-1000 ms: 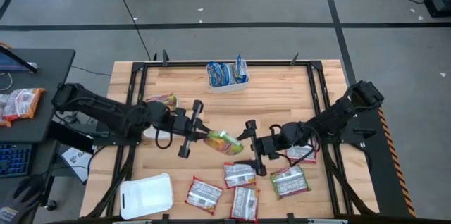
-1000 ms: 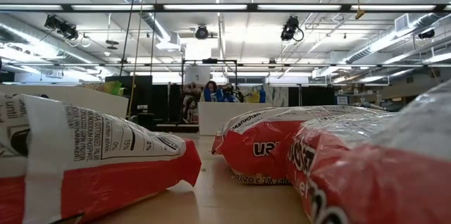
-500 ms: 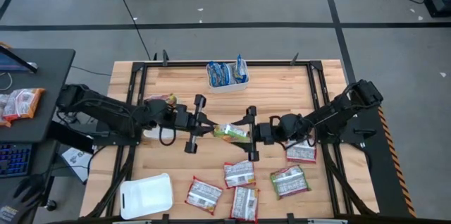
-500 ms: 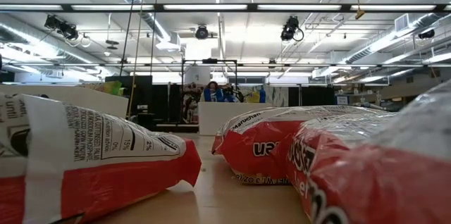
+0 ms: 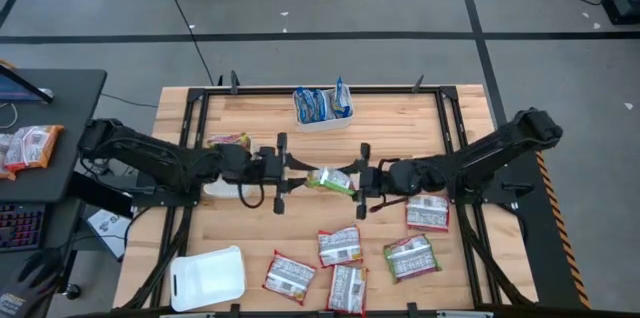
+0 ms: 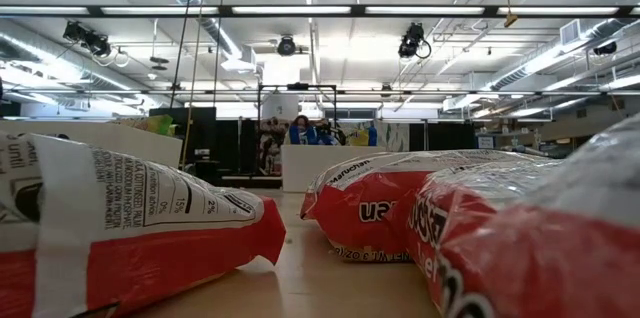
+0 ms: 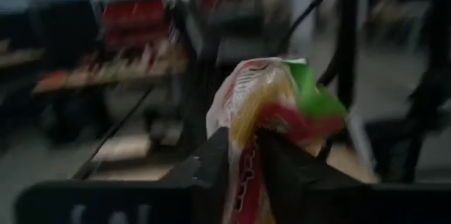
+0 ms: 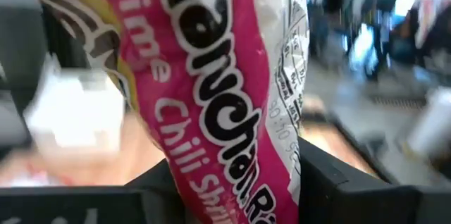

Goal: Sort Maruchan noodles
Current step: Put the green noodle pack into the middle white bin

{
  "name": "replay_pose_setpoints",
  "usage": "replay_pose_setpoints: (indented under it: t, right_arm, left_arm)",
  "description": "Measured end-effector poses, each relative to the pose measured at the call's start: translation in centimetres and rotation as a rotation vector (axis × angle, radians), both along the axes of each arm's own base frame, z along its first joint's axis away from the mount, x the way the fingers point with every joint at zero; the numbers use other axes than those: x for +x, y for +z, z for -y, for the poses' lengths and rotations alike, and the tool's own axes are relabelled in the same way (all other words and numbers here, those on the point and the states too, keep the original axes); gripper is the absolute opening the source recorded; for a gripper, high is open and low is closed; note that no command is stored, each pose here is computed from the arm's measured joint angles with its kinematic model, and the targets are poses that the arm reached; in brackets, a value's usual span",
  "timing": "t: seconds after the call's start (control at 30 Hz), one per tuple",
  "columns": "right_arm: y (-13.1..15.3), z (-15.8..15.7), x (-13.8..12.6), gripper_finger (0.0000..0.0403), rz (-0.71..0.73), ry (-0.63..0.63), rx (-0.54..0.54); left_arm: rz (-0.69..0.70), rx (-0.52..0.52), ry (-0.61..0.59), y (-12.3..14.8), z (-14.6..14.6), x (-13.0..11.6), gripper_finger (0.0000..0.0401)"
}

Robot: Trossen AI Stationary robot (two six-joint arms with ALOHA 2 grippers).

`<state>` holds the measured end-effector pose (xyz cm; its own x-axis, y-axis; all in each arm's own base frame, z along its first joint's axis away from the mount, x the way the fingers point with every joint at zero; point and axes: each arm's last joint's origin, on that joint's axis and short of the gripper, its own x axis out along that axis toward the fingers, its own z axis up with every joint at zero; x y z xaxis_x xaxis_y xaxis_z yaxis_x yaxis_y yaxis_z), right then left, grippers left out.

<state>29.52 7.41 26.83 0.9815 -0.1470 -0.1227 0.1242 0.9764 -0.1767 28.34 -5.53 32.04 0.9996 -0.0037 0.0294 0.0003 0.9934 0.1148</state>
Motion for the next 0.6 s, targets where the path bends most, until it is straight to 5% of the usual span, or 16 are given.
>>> replay_pose_setpoints:
  t: [0.27,0.4,0.6]
  right_arm:
    - [-1.1,1.0,-0.8,0.0157,-0.496,-0.205,0.017]
    - [-4.4,1.2,0.2,0.016,-0.699,-0.264,0.005]
    - [-7.8,1.2,1.9,0.0161,-0.849,-0.277,0.021]
  left_arm:
    - [-0.417,0.05,0.153,0.8,-0.6,1.2,0.0221]
    - [-0.449,0.108,0.114,-0.4,0.3,3.4,0.0261]
    - [-0.49,0.188,0.066,-4.1,1.9,6.5,0.0268]
